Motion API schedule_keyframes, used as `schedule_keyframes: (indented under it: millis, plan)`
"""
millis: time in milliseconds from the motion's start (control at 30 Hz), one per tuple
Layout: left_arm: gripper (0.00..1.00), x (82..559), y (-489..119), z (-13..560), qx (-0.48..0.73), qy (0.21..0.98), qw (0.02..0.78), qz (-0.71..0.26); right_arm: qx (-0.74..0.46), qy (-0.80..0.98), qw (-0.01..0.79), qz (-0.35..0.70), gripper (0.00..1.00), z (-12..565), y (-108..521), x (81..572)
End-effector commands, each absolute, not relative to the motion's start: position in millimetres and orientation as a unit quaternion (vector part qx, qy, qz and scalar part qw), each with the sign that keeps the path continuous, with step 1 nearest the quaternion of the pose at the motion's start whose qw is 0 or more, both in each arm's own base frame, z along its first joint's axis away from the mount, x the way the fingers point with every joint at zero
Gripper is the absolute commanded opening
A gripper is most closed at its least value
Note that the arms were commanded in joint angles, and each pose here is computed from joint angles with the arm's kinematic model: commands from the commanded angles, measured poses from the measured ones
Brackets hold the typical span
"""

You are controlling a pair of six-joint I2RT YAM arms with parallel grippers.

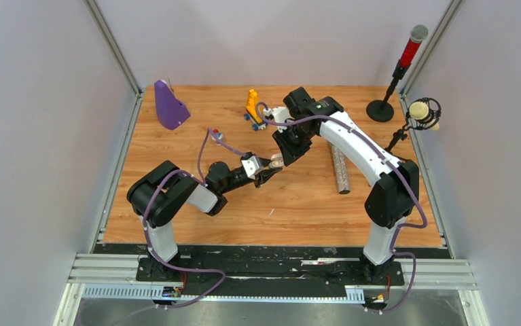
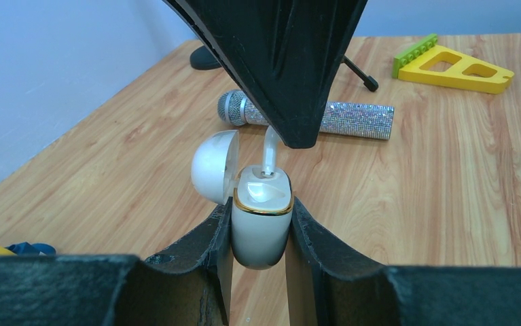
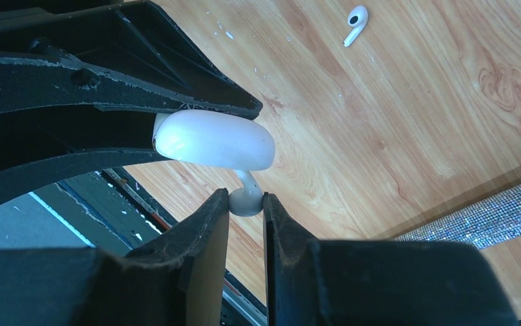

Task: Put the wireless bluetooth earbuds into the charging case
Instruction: Place the earbud in the charging case.

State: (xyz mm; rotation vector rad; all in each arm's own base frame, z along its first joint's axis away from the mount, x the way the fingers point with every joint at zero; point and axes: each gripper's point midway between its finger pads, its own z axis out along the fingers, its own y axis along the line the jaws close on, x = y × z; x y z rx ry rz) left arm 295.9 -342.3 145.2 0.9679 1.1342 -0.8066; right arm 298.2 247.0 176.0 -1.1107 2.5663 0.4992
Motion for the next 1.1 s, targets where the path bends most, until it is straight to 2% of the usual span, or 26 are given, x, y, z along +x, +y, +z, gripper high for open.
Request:
schedule_keyframes:
  millis: [0, 700, 1067]
  plan:
    - [0.0, 295.8, -343.0, 171.1, 0.423, 0.461, 0.698, -0.349, -0.392, 0.885, 0.186, 0.167, 0.08, 194.8, 245.8, 300.0]
    - [0.0, 296.8, -342.4, 167.7, 0.427, 0.462, 0.698, -0.342, -0.406, 0.881, 0.174, 0.17, 0.08, 184.0, 268.8, 302.5]
    - [0.0, 298.1, -341.5, 166.1, 0.429, 0.462, 0.7, -0.335, -0.406, 0.88, 0.195, 0.154, 0.08, 194.1, 262.0, 304.4]
